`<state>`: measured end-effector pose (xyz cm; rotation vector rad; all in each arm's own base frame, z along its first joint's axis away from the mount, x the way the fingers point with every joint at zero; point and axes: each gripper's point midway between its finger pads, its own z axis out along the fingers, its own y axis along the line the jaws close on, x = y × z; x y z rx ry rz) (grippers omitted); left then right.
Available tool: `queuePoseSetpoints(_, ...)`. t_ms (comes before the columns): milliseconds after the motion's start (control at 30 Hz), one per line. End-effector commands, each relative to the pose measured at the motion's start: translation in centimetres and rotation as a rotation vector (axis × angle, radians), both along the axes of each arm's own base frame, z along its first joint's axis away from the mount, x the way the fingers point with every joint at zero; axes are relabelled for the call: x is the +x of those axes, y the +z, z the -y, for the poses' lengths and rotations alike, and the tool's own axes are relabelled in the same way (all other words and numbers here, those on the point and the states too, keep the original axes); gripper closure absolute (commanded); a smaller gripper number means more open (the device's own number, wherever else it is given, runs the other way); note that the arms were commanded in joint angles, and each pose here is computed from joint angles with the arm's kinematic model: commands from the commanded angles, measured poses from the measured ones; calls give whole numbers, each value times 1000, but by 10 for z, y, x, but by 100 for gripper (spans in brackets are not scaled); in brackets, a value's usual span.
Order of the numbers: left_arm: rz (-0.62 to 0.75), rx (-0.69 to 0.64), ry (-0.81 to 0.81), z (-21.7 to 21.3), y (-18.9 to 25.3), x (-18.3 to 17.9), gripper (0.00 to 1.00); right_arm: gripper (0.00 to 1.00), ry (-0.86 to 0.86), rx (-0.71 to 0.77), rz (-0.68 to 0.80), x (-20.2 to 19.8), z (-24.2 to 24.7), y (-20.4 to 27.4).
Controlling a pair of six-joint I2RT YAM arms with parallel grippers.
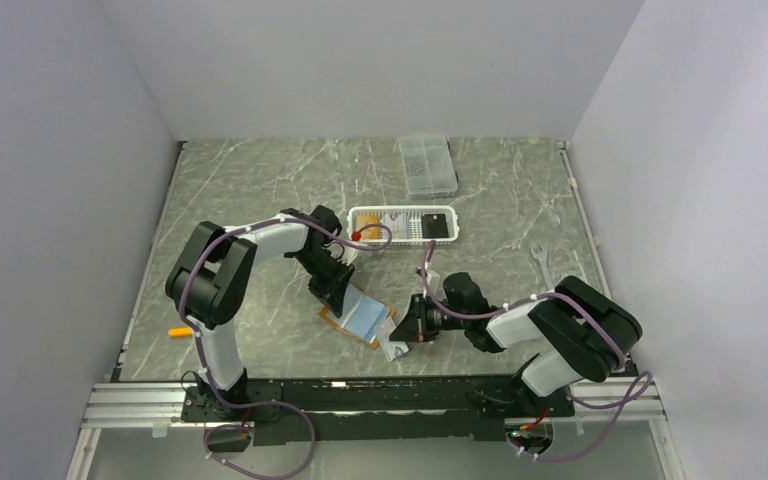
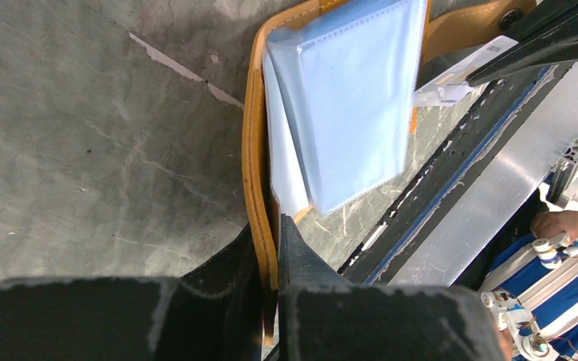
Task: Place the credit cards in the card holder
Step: Turn over the card slot in the card holder.
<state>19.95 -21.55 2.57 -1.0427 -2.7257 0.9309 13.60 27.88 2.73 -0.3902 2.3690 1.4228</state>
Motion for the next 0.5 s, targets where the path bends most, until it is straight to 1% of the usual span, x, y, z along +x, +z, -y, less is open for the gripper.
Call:
queuePoseSetpoints(0,33,-33,-29,6,12,4,98,100,-3,53,61,15,-12,14)
queuePoseSetpoints(267,37,-32,-30,5,12,4,99,100,5,63,78,17,-14,22)
queuePoseSetpoints(467,44,-34,-30,5,13,5,99,100,4,-33,62,22,-10,16)
